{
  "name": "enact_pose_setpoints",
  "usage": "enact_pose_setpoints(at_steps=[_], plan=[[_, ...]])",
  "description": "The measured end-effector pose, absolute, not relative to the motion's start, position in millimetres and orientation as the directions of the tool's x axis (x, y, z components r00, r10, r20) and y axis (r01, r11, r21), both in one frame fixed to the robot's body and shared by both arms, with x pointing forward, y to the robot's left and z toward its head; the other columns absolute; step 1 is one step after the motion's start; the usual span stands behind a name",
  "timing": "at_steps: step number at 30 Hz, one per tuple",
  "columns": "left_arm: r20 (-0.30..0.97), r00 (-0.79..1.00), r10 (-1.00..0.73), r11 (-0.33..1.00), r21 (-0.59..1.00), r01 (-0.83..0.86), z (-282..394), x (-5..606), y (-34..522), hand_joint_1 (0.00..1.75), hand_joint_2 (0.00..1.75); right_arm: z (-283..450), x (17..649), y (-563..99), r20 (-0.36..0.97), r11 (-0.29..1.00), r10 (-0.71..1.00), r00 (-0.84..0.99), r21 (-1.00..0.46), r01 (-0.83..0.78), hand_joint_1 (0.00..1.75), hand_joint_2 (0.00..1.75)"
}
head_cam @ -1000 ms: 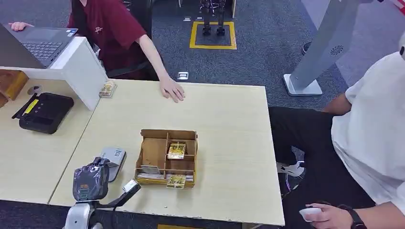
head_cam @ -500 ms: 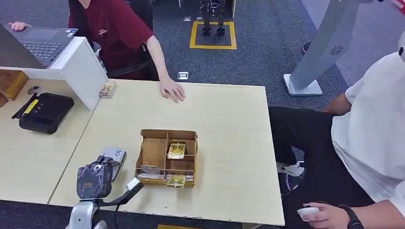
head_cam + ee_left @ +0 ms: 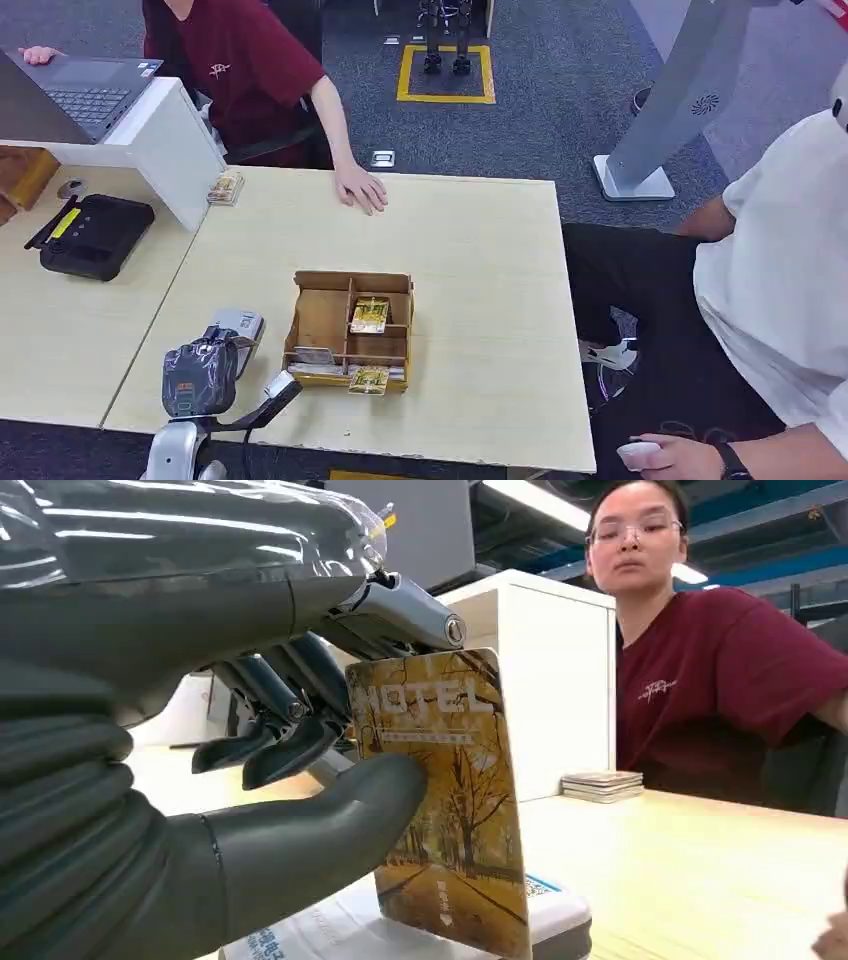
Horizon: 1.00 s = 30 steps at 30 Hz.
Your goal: Pass the card to the sensor for recognition and then transmit it.
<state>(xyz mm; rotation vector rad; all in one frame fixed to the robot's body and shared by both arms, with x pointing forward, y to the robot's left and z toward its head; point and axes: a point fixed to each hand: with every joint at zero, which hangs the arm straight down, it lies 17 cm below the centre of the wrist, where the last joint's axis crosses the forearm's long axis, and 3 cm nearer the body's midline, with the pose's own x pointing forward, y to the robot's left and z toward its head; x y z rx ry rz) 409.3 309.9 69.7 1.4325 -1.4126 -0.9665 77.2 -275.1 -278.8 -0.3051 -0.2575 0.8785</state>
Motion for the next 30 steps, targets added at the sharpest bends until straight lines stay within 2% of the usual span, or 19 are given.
enact_pose_setpoints(at_steps=[9, 22, 30], plan=[[0.025, 0.112, -0.993, -0.009, 0.956, -0.294, 62.7, 412.9, 321.8, 1.75, 1.75, -278.7, 78.0, -274.6, 0.099, 0.598, 0.787, 0.609, -0.365, -0.713, 0.0, 1.75], [-0.018, 0.099, -0.995, -0.04, 0.975, -0.22, 35.2, 420.3, 327.3, 1.75, 1.75, -278.6, 78.5, -274.0, 0.101, 0.596, 0.789, 0.606, -0.365, -0.715, 0.0, 1.75], [0.022, 0.124, -0.992, 0.0, 0.985, -0.174, 17.7, 422.3, 333.9, 1.75, 1.75, -278.5, 79.3, -273.9, 0.101, 0.593, 0.791, 0.603, -0.366, -0.717, 0.0, 1.75]])
